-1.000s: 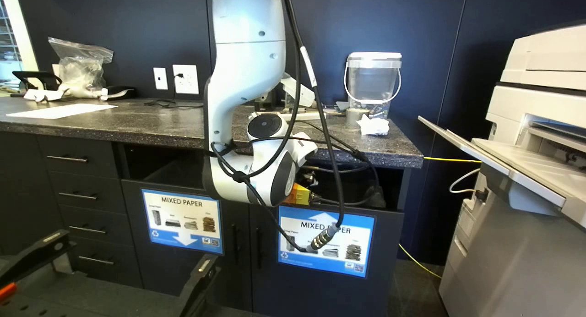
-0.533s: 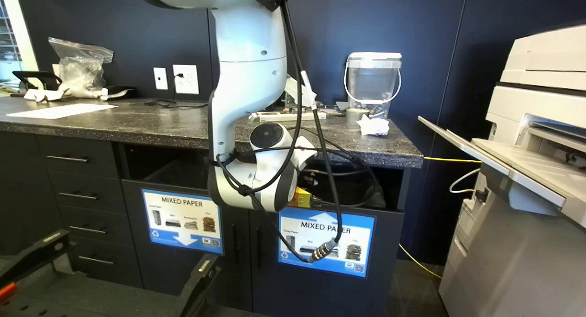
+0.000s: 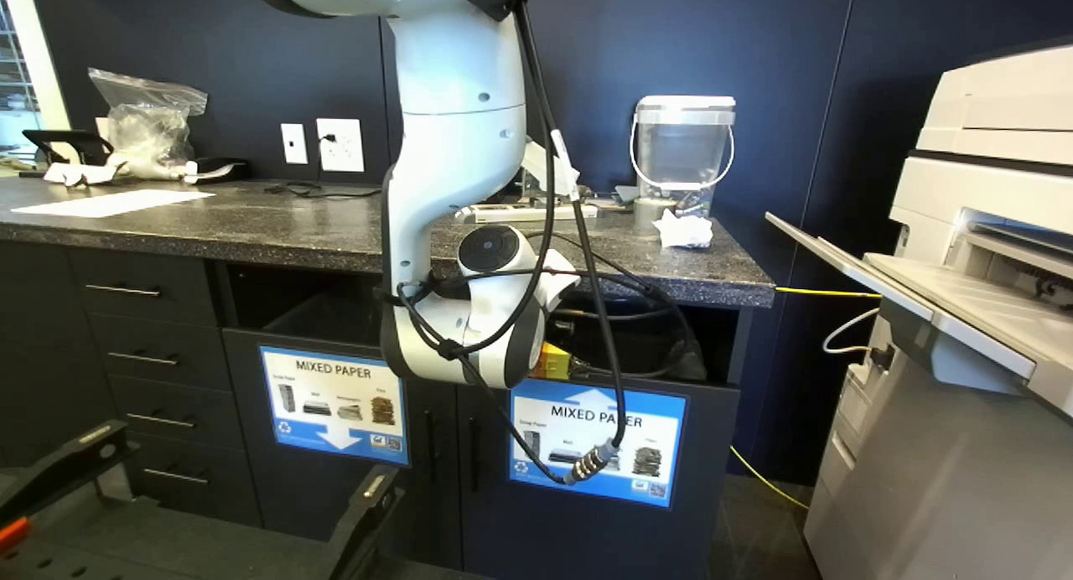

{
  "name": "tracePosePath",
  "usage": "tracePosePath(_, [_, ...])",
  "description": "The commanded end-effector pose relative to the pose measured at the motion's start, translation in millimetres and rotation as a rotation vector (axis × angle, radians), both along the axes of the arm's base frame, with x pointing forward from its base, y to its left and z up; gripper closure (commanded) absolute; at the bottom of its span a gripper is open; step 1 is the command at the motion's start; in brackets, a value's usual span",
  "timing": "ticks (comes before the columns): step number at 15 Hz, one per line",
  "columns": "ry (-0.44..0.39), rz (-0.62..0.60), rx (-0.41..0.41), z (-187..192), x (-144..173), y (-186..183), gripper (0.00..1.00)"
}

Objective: Place the crumpled paper in the bin on the right

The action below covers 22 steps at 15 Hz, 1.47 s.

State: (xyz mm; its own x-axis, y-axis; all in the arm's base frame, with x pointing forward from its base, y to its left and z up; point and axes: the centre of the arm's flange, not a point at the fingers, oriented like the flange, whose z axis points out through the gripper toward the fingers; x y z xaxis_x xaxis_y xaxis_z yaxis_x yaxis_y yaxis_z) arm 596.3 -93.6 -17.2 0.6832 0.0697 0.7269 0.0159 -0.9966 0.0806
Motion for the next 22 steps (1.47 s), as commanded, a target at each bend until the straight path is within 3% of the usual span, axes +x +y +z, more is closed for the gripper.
tracePosePath(1, [-0.008, 0.045, -0.023, 1, 5, 1, 0.14])
tracePosePath(3, [-0.01, 0.046, -0.039, 8, -3, 3, 0.01])
tracePosePath(11, [0.06, 0.04, -0.111, 71, -45, -4, 0.01])
tracePosePath(15, [0.178, 0.016, -0.102, 114, -60, -11, 0.0])
tracePosePath(22, [0.433, -0.034, -0.091, 218, -43, -40, 0.0])
